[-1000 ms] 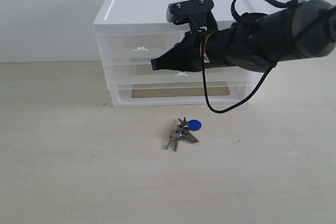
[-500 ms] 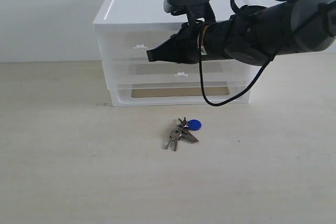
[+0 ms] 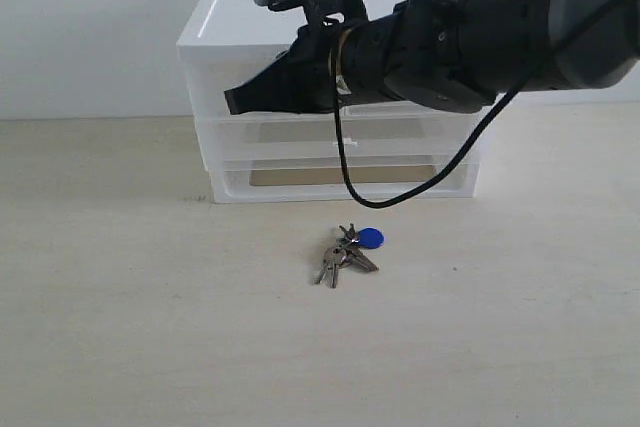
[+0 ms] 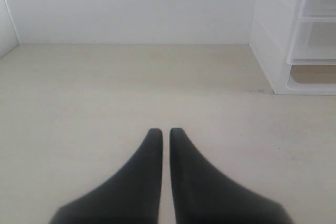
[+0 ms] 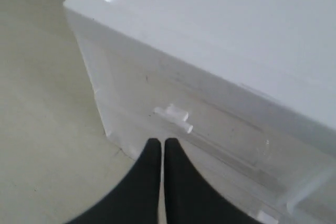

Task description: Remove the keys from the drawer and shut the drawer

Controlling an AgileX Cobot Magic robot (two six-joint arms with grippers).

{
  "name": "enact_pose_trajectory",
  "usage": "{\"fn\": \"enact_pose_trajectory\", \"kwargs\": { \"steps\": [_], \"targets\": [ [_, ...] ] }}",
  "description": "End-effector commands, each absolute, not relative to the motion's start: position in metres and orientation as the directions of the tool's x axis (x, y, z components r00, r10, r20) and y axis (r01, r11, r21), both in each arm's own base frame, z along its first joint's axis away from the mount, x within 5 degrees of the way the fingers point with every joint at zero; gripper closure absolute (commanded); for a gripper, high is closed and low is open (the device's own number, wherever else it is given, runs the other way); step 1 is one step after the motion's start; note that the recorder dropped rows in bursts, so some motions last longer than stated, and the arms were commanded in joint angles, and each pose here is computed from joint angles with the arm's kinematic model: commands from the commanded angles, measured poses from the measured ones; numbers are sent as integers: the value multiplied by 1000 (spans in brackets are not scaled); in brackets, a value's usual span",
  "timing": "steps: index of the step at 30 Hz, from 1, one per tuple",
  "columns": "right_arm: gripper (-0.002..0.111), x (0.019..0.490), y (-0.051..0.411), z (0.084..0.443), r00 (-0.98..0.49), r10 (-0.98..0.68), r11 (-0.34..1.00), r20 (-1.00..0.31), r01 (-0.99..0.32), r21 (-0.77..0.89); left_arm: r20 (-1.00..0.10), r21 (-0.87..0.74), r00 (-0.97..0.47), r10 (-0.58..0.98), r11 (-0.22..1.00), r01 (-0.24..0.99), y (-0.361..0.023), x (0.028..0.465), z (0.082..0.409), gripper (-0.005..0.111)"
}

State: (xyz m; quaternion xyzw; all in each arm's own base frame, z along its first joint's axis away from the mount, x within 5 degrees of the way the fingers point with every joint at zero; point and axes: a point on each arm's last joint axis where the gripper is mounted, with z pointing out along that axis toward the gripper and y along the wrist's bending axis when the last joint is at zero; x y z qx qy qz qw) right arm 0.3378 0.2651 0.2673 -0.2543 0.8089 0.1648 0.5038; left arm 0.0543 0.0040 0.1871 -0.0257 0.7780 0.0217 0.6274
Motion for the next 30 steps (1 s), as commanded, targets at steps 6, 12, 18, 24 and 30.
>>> {"fn": "enact_pose_trajectory", "kwargs": {
  "steps": [6,12,18,24,30],
  "targets": [
    [108,273,275,327,-273,-412,790,-870,-583,-191,-977,-11,-210,-26,997,-73,4,54,186,102],
    [108,225,273,366,-210,-430,761,-878,-607,-228,-977,-11,-210,-26,997,-73,4,54,186,102],
    [108,194,241,402,-200,-454,781,-868,-559,-279,-977,-11,-210,-26,997,-73,4,54,186,102],
    [108,165,189,430,-181,-417,813,-891,-512,-277,-977,-11,-210,-26,997,-73,4,54,186,102],
    [108,128,124,442,-134,-328,844,-935,-487,-226,-977,-11,-210,-26,997,-73,4,54,186,102]
  ]
}}
